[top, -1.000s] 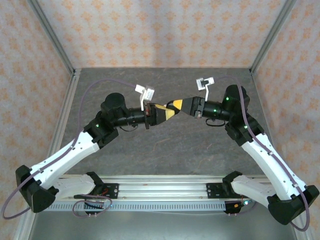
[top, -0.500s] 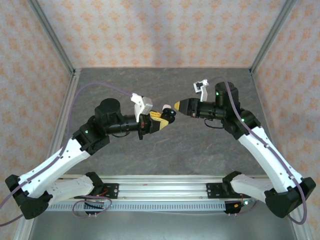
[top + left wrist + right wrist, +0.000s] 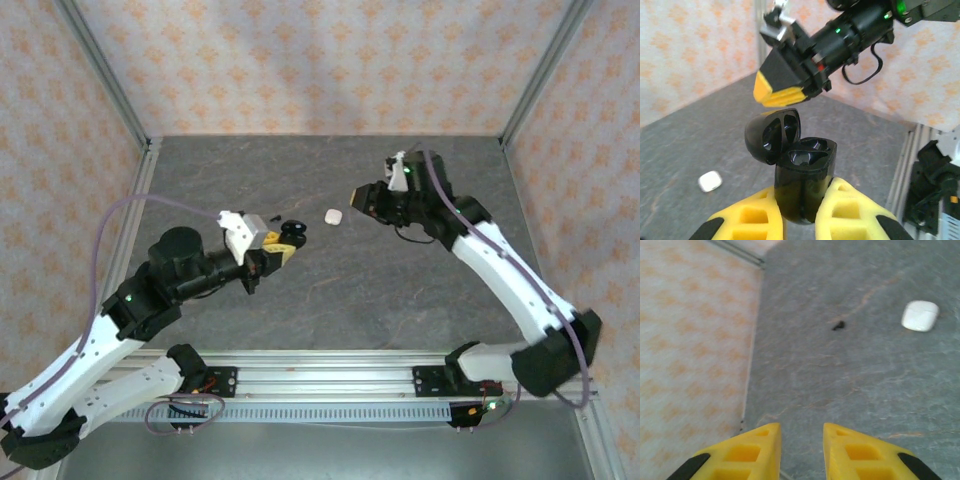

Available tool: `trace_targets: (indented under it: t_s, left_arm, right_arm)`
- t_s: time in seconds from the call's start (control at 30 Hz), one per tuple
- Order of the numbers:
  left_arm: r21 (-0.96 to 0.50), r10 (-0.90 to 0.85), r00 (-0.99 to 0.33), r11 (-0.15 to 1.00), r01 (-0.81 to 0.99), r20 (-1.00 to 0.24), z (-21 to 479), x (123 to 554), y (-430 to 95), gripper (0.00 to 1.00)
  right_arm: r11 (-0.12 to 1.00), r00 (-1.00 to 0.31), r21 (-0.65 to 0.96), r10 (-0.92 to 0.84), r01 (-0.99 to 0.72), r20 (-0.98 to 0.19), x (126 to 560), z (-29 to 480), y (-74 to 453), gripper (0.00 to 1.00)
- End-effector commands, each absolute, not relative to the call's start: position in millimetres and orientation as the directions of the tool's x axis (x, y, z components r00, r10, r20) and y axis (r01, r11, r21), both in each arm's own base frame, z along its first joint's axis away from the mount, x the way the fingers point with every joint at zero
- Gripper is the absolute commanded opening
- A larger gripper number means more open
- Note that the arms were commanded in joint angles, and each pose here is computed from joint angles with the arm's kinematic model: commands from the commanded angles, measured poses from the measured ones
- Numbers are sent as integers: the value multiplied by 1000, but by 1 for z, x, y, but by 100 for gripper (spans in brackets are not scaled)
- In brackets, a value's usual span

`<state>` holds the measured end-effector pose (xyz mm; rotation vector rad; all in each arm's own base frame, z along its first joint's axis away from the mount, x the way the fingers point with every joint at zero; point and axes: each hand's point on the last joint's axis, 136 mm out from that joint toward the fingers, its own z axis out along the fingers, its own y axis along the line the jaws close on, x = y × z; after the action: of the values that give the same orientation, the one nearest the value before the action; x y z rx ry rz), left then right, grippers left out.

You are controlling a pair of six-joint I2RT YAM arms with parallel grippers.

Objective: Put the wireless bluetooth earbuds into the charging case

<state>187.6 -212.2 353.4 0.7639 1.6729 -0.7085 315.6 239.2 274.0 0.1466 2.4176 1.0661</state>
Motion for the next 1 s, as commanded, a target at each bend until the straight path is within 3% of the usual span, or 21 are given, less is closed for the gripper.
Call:
trace_targets:
  t_s: [0.0, 0.5, 0.97]
  left_arm:
    - [-4, 181, -180, 697, 717, -967, 335, 194, -191, 0]
    - [11, 211, -226, 754, 657, -951, 313, 189, -167, 0]
    - [-6, 170, -219, 776, 630, -961, 309, 178, -149, 0]
  right_arm:
    - [771, -885, 636, 327, 46, -332, 335, 235, 247, 28]
    - [904, -930, 390, 281, 174, -237, 416, 99, 368, 34]
    - [909, -864, 351, 353, 226, -358, 448, 77, 411, 41]
